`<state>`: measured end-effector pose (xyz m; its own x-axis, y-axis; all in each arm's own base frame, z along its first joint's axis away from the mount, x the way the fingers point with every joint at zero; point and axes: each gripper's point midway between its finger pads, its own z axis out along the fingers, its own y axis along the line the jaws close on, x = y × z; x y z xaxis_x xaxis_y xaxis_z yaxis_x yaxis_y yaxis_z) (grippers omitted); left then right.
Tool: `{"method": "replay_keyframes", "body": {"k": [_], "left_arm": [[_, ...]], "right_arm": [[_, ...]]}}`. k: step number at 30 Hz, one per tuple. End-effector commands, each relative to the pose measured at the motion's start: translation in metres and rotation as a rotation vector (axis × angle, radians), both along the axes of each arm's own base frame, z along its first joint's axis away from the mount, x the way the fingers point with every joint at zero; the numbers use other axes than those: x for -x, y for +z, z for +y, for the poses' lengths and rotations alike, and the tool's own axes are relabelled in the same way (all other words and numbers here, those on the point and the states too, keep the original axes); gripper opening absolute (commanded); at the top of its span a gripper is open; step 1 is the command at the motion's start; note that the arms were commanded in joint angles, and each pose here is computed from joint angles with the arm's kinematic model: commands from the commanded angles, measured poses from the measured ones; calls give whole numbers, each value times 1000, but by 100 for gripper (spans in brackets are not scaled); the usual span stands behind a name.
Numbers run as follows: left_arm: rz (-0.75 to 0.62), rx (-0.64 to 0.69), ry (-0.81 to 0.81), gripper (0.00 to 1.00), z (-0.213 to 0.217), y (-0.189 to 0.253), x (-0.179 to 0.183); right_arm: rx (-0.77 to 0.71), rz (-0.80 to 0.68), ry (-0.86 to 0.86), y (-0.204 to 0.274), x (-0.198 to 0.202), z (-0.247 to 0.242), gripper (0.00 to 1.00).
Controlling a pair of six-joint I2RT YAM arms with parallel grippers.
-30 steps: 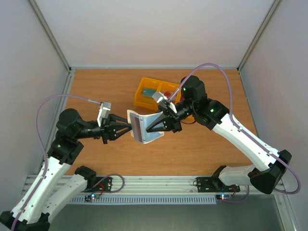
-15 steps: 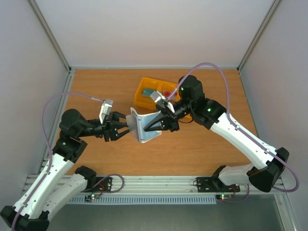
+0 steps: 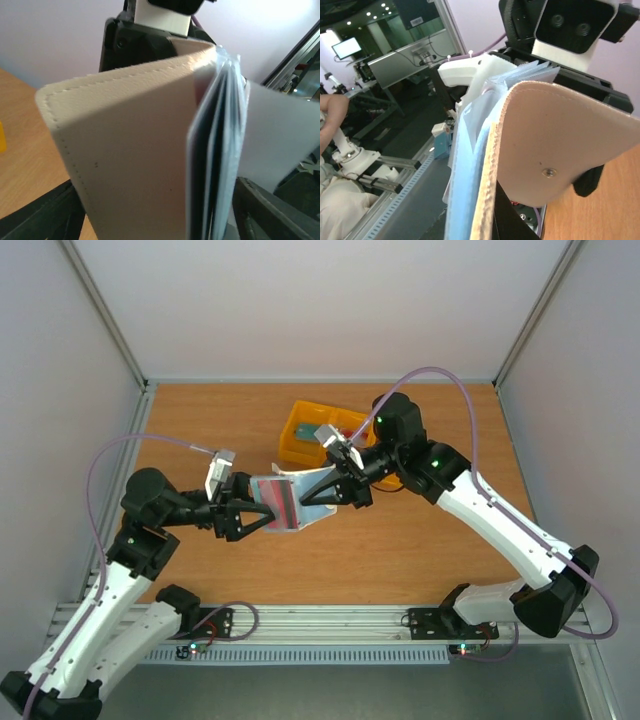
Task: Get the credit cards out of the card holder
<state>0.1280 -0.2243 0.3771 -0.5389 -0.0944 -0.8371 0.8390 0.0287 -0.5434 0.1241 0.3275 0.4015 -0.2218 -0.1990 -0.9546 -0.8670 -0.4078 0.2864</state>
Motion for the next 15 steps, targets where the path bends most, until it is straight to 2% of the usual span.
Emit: {"method": "replay_keyframes", "body": {"k": [1,5,11,13,15], "left_arm": [[-70,-38,-90,83,3,4,27],[-146,-61,-74,83,4,3,25],[-242,5,-134,84,2,29,31],[-233,7,-161,89,1,34,33],[-211,6,-160,89,1,39,32]], "right_arm": [[-2,-53,-52,10,-9,-2,1],[-44,-78,6,29,13,-16,1],[-57,-71,58,33,25,-23,1],[-70,-83,86,37,31,-28,1],[-86,-98,112,44,39,-34,1]]}}
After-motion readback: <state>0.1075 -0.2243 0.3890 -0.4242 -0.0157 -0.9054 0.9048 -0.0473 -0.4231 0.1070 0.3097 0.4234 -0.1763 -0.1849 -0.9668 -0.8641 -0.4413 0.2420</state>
